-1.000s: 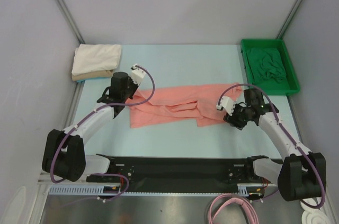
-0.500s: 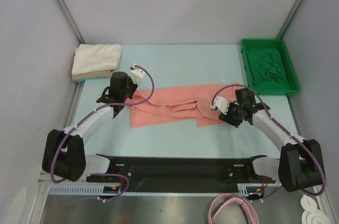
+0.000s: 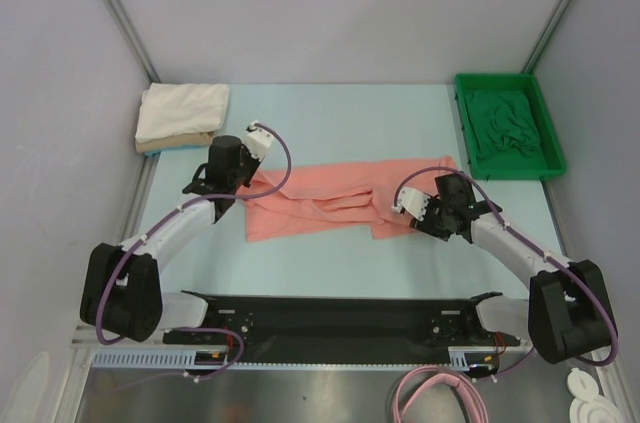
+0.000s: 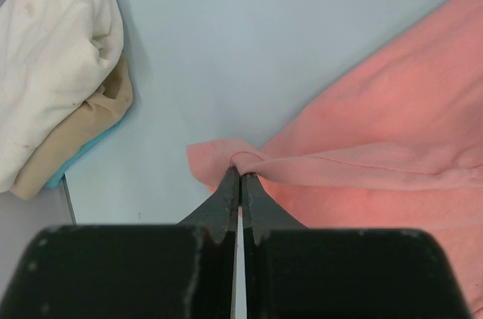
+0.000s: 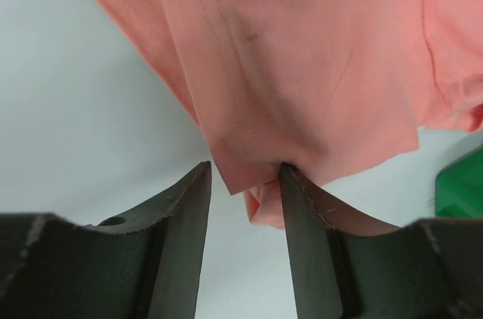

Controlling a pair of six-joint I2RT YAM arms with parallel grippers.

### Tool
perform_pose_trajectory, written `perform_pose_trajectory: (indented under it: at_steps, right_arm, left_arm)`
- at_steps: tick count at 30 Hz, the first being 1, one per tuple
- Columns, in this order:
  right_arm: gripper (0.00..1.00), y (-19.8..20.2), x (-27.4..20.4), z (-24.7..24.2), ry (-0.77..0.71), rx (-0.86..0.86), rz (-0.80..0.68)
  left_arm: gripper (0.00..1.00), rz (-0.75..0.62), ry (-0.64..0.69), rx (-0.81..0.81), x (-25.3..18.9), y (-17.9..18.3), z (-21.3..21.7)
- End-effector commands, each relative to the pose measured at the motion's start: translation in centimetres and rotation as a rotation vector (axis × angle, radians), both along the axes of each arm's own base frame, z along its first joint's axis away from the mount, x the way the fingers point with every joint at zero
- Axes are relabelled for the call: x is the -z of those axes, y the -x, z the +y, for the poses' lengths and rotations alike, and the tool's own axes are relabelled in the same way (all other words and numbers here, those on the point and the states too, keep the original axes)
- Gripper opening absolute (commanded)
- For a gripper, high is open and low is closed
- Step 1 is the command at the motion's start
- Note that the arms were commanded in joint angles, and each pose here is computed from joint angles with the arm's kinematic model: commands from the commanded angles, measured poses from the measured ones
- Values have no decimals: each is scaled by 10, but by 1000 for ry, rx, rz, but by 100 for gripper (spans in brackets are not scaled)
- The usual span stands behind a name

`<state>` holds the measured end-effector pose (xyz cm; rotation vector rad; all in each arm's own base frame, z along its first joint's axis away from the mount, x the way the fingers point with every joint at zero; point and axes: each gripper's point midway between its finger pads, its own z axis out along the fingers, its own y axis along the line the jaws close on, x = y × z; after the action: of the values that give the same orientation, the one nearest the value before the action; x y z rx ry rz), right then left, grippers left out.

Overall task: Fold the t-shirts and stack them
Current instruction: Flatten the tshirt out

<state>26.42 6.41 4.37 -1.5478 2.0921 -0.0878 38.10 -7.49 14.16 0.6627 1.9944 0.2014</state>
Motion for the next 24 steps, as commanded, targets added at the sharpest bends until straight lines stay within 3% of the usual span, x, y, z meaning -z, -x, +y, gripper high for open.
perform_pose_trajectory:
  at_steps: [1, 12, 16, 19, 24]
  right_arm:
    - [47, -14, -19, 3, -13, 3, -97]
    - [28, -17, -32, 4, -29, 19, -131]
    - [10, -16, -32, 5, -29, 22, -119]
    - [2, -12, -29, 7, -33, 19, -99]
    - [0, -8, -34, 12, -41, 6, -102]
  left_arm:
    - [0, -18, 29, -3, -6, -6, -2]
    - [0, -21, 30, -5, -7, -5, -1]
    - [0, -23, 30, -5, -7, -5, -1]
    - [0, -24, 31, -6, -8, -5, 0]
    - [0, -34, 36, -9, -11, -5, 1]
